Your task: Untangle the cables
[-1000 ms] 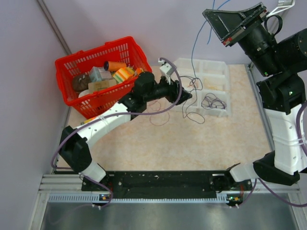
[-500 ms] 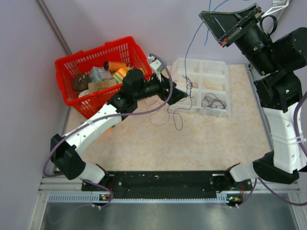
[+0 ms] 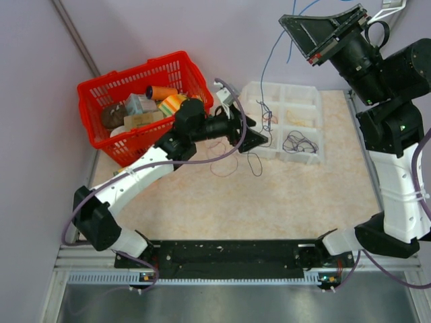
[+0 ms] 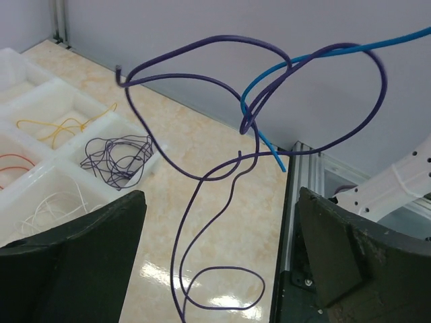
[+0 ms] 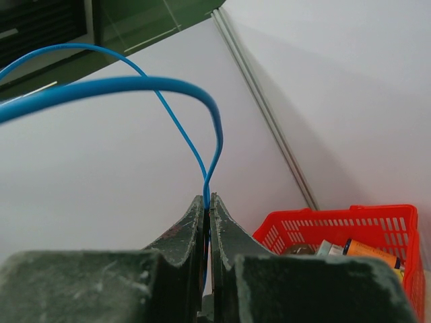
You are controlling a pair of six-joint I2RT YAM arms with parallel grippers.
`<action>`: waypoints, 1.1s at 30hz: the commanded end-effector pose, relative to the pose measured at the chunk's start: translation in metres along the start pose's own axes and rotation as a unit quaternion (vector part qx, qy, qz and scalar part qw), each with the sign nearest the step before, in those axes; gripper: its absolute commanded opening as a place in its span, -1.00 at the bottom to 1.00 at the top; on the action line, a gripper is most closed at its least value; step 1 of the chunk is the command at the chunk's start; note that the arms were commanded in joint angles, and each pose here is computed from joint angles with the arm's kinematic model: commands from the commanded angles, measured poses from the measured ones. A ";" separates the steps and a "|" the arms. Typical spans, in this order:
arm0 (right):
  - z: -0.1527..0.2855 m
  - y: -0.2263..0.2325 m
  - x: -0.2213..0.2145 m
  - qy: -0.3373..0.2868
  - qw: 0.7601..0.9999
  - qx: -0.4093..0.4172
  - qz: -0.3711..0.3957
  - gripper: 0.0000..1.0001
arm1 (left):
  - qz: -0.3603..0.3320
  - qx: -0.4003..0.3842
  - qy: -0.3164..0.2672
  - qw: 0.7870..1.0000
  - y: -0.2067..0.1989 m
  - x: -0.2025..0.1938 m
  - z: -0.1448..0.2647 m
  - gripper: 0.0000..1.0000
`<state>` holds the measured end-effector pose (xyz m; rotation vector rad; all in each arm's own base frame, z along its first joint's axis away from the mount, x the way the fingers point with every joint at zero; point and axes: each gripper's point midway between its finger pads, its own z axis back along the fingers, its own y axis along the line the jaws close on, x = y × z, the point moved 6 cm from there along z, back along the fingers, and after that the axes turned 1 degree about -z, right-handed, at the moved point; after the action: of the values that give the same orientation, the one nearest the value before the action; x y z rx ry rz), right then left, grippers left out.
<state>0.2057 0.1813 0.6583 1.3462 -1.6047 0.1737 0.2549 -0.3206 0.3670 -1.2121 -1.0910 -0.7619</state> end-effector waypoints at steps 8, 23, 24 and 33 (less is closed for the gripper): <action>-0.006 0.003 0.001 -0.013 0.999 0.018 -0.024 -1.00 | -0.033 0.005 -0.014 0.999 0.023 -0.017 -0.049 0.86; 0.006 -0.049 0.034 -0.087 0.978 -0.151 0.111 -1.00 | -0.009 0.126 0.121 0.985 0.040 -0.108 0.030 -1.00; 0.008 -0.053 0.043 -0.102 0.972 -0.168 0.127 -1.00 | -0.001 0.147 0.145 0.978 0.041 -0.124 0.044 -1.00; 0.009 -0.085 0.093 -0.173 0.926 -0.237 0.239 -1.00 | 0.036 0.263 0.218 0.939 0.039 -0.168 0.108 -1.00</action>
<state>0.2700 0.1063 0.6744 0.7665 -1.9878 -0.1172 0.2135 -0.2409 0.1942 -0.6767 -0.7751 -0.6250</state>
